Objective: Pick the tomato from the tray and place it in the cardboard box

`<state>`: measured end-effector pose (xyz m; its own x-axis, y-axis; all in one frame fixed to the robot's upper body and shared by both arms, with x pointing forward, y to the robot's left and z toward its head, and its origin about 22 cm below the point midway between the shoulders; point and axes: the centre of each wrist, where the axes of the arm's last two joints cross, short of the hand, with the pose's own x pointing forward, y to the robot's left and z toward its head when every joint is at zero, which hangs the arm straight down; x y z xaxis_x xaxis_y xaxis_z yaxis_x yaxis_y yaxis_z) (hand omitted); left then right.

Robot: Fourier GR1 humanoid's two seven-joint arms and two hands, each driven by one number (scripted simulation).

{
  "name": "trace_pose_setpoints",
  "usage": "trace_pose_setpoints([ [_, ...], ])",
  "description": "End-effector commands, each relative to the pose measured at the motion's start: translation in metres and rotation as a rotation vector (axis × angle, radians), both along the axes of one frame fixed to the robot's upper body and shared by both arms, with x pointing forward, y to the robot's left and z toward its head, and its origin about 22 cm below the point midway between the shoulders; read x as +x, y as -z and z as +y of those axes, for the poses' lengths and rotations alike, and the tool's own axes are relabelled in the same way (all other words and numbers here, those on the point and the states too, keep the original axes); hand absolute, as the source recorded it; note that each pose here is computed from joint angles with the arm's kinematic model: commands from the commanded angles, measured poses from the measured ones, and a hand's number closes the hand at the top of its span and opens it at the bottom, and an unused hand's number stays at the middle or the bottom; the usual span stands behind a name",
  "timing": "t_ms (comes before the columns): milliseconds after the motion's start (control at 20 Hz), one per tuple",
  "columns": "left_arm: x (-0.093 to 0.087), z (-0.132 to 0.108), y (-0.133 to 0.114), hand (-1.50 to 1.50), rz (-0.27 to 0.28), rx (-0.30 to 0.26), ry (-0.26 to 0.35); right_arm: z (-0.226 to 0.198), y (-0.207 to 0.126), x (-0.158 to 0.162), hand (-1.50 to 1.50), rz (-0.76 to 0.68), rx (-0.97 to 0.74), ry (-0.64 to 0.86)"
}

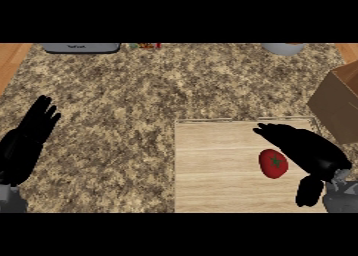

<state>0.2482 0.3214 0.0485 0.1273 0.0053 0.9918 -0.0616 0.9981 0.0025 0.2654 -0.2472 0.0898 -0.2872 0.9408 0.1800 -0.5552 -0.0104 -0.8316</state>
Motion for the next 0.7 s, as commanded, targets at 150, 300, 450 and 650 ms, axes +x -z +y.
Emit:
trace_pose_setpoints([
  [150, 0.001, 0.0, -0.01, 0.0, -0.006, 0.02, -0.002, -0.007, 0.03, 0.011, -1.5, 0.017, -0.029, -0.003],
  [300, 0.01, -0.003, 0.004, 0.0, -0.002, 0.008, 0.002, 0.011, 0.028, 0.007, -1.5, 0.015, -0.035, -0.002],
  [450, -0.012, 0.006, 0.001, 0.0, 0.014, 0.007, -0.001, -0.003, 0.024, 0.02, -1.5, 0.016, -0.018, 0.022],
  [650, 0.008, -0.004, -0.002, 0.0, 0.009, 0.012, -0.018, -0.002, 0.033, -0.009, -1.5, 0.024, -0.035, -0.016],
])
